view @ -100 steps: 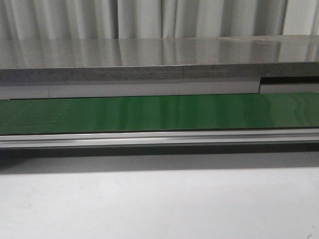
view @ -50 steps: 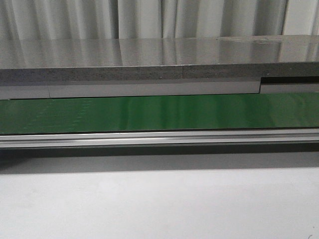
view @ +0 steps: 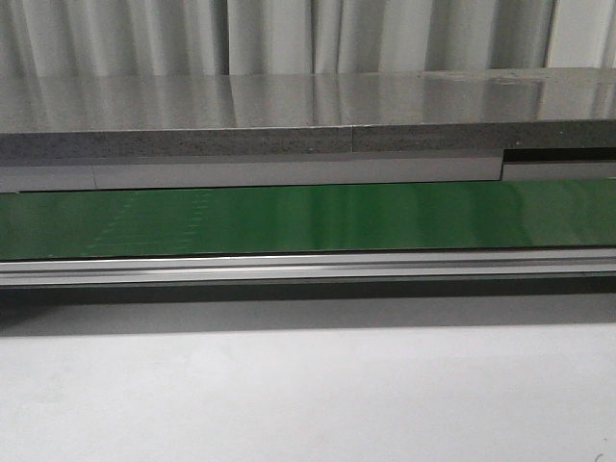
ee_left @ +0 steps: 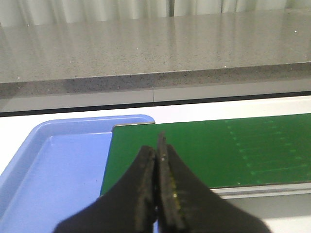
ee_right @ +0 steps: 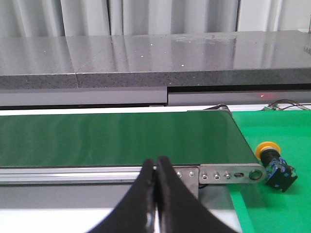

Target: Move button from left to right

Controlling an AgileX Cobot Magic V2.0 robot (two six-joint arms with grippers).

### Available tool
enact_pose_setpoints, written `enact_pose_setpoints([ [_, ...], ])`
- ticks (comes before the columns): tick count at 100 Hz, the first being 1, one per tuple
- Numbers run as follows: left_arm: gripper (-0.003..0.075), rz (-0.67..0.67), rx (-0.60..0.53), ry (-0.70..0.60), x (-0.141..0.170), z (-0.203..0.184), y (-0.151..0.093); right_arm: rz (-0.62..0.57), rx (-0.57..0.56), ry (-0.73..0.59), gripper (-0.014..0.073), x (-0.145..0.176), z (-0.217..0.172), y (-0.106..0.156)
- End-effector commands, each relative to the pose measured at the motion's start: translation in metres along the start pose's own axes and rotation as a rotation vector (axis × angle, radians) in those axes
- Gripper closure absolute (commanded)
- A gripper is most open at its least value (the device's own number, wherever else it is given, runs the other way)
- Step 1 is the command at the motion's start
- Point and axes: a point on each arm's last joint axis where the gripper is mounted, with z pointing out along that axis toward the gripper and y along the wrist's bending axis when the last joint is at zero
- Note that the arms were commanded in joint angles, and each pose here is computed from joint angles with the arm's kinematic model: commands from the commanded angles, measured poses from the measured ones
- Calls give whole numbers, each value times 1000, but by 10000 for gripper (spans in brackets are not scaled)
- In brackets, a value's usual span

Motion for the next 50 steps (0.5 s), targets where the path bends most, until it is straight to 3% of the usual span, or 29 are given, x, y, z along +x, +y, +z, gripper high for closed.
enact_pose_setpoints([
  [1, 741, -15, -6, -100, -16, -2, 1, -12, 4, -124, 663, -15, -3, 0],
  [34, 741, -15, -7, -93, -13, -1, 1, -12, 4, -124, 663, -15, -3, 0],
  [50, 741, -4, -32, -177, -7, 2, 3, -12, 4, -124, 663, -15, -3, 0],
])
